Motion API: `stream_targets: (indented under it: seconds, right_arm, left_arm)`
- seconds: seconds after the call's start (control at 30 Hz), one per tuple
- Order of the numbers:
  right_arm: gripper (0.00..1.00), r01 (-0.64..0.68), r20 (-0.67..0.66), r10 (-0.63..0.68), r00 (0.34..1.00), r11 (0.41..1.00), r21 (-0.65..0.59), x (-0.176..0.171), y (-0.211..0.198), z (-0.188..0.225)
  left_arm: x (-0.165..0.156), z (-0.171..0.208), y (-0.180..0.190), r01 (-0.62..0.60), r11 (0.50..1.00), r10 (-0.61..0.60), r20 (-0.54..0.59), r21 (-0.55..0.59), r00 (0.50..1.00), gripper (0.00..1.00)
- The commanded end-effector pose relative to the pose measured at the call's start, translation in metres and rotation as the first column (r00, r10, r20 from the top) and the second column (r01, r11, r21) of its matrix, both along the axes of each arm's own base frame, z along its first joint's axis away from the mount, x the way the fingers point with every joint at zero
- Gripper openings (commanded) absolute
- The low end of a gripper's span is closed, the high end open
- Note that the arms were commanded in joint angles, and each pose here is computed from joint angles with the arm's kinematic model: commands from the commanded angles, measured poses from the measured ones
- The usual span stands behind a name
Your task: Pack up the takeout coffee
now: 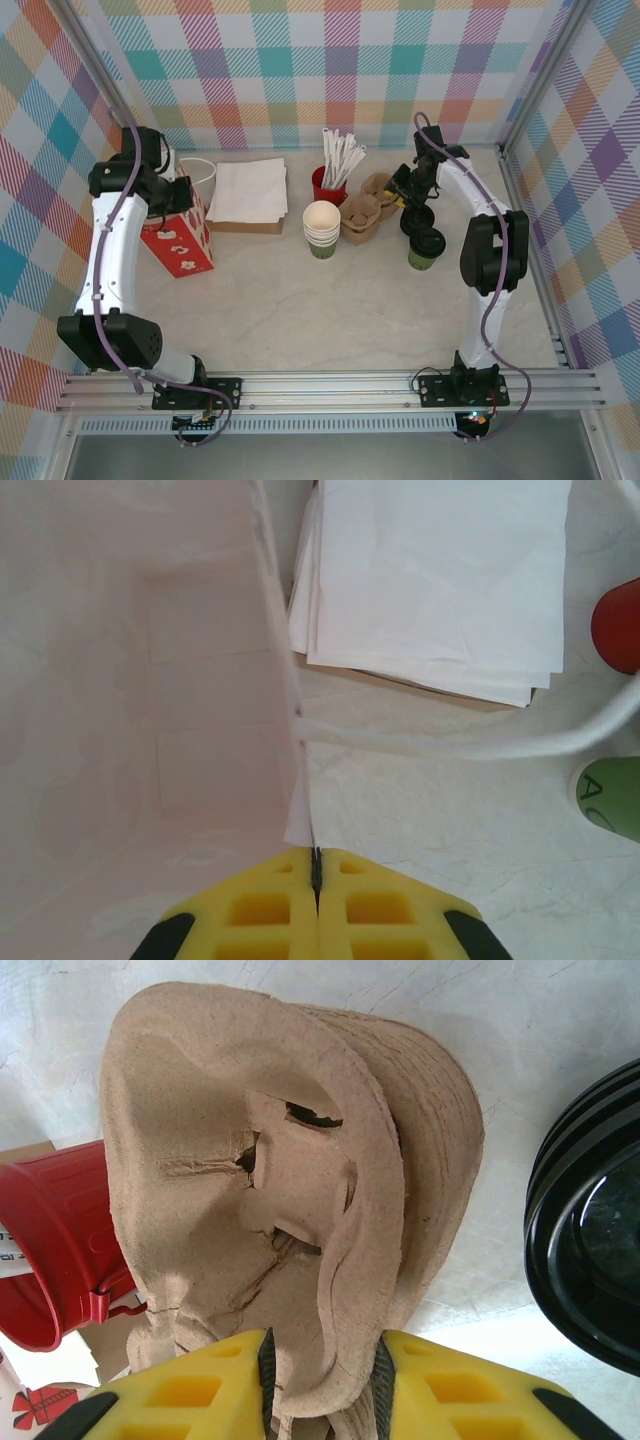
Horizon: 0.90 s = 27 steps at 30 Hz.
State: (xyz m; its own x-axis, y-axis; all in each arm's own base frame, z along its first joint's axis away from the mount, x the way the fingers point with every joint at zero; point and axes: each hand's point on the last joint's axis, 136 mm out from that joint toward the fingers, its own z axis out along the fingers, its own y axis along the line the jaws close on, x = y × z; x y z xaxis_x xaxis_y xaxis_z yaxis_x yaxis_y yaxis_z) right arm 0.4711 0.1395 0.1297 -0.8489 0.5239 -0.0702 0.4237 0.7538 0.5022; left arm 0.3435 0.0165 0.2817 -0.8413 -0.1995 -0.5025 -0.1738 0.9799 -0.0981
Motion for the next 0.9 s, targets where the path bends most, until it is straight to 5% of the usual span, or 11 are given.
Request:
stream_targets:
  seconds: [0.0,0.57,0.87]
  right_arm:
    - [0.32,0.009,-0.001,-0.009,1.000,1.000,0.004,0.002,-0.002,-0.004]
    - [0.13,0.025,0.027,-0.026,0.999,0.999,0.028,0.002,-0.001,0.001]
    - [0.10,0.025,0.102,-0.031,0.994,0.998,0.058,-0.003,0.000,0.029]
  left_arm:
    - [-0.020,0.009,0.000,0.012,1.000,-0.012,-0.001,0.026,1.000,0.02]
    - [-0.084,0.054,-0.041,0.105,0.990,-0.113,0.080,0.092,0.990,0.00]
    - [-0.111,0.069,-0.084,0.222,0.972,-0.230,0.121,0.079,0.966,0.00]
